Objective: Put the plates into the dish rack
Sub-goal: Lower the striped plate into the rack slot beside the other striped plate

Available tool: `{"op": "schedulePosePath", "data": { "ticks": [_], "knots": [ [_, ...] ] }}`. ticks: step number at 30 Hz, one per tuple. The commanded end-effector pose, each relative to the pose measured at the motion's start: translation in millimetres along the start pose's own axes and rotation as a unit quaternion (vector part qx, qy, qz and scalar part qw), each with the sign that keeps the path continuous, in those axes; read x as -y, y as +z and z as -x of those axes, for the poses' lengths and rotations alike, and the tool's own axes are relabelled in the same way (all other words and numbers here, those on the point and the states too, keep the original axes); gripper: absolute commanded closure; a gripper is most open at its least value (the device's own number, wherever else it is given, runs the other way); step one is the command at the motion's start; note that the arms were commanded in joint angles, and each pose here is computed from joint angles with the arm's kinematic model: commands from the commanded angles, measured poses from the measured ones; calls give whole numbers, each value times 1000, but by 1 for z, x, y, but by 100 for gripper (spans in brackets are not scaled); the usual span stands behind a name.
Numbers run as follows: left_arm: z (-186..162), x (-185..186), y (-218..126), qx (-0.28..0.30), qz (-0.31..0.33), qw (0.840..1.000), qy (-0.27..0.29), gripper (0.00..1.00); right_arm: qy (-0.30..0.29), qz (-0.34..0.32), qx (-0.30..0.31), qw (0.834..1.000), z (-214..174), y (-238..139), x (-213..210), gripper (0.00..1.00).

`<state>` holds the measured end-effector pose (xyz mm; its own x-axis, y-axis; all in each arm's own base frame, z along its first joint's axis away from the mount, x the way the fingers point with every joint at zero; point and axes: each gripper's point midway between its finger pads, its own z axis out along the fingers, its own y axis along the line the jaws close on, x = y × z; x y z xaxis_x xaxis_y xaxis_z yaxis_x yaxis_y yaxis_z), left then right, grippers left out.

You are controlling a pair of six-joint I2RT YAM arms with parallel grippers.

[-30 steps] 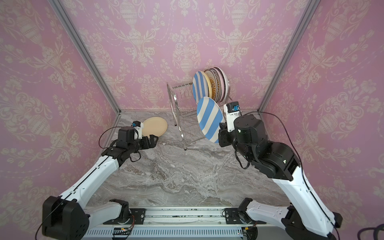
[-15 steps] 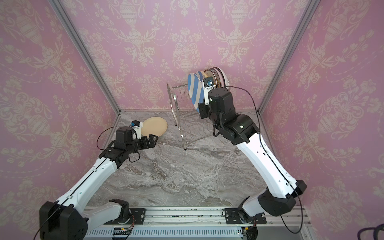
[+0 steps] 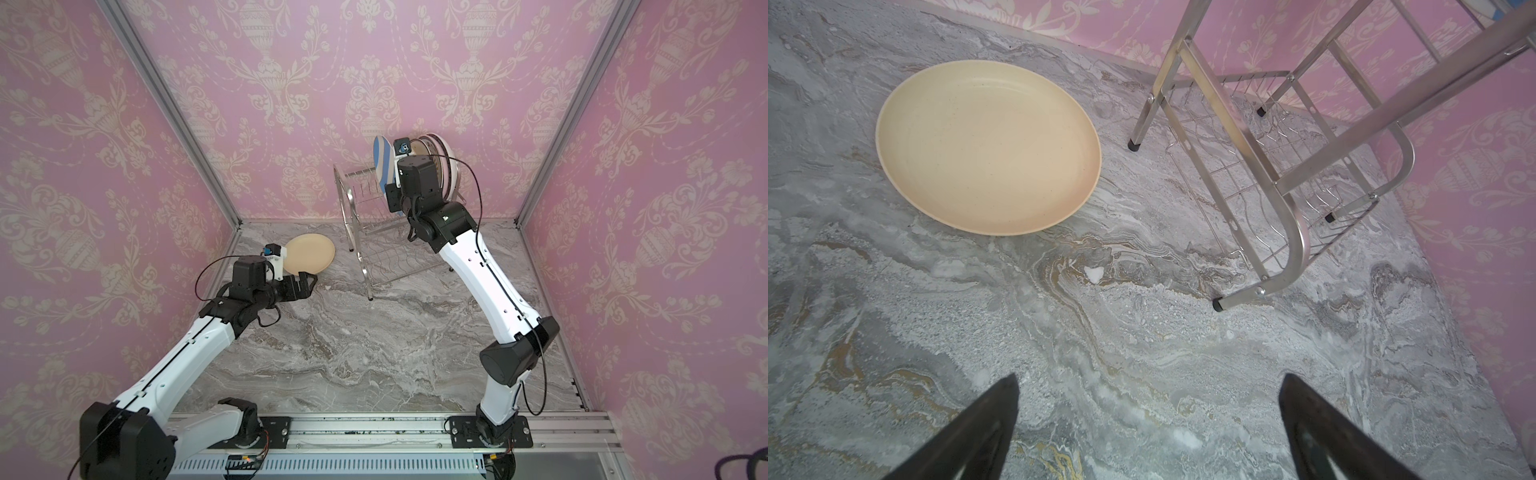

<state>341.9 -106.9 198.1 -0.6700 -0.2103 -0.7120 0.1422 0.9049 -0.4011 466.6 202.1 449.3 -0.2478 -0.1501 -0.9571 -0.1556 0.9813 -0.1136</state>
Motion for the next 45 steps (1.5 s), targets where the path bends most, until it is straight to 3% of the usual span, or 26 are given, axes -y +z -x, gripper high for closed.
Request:
{"op": "schedulePosePath", "data": {
  "ticks": [1,39,45],
  "knots": [
    [-4,-2,1,-6,-2,1000,0,1,17,-4,51,999,33,-7,7,100],
    [-13,-11,4,-19,15,1000,10,1,33,9,-5,999,-4,41,-7,100],
    [-14,-12,5,-21,18,1000,13,1,39,12,-5,999,-3,34,-6,86]
  ]
}}
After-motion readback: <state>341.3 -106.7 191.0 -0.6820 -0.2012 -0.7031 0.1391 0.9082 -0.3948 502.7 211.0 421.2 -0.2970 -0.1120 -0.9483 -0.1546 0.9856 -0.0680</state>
